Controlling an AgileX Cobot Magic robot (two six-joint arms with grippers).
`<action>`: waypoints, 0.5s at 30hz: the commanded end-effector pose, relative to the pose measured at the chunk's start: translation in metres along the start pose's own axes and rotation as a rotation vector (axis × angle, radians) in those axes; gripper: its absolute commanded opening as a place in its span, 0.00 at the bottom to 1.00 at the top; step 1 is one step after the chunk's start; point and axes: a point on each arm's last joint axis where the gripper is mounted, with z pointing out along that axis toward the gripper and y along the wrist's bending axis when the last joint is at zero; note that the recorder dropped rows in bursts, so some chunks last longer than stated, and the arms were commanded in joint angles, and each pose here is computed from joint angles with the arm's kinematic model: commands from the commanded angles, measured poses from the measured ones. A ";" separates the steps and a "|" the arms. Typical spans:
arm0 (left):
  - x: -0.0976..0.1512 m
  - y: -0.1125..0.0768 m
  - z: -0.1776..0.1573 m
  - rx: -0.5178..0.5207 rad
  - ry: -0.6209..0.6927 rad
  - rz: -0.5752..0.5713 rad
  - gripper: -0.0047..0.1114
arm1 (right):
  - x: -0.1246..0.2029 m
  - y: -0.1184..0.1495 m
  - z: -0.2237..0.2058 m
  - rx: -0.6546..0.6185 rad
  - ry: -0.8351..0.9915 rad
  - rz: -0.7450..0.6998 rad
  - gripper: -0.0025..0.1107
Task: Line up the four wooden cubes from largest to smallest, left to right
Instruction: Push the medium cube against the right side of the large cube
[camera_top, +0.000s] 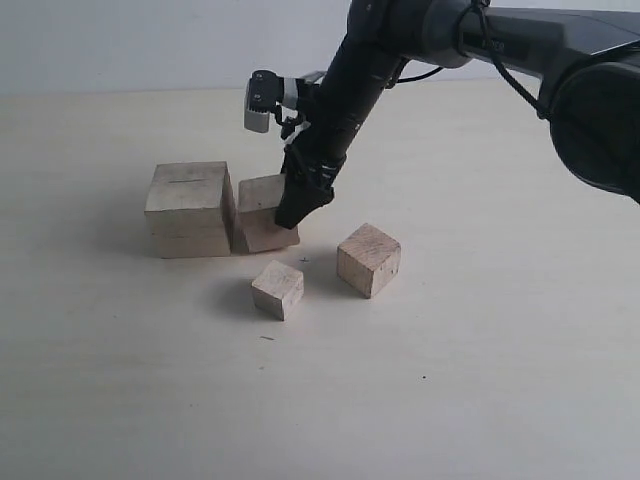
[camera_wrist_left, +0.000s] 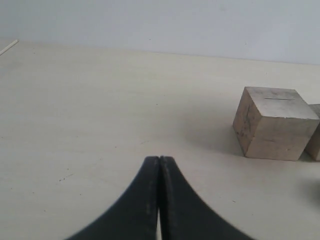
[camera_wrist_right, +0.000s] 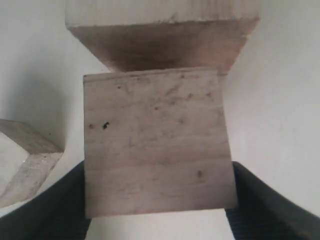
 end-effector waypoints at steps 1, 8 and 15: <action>-0.001 0.000 0.000 0.006 -0.015 -0.001 0.04 | 0.004 0.004 0.006 -0.027 0.010 0.044 0.02; -0.001 0.000 0.000 0.006 -0.015 -0.001 0.04 | -0.006 0.009 0.014 -0.020 0.009 0.029 0.02; -0.001 0.000 0.000 0.006 -0.015 -0.001 0.04 | -0.003 0.004 0.028 0.002 0.006 -0.001 0.02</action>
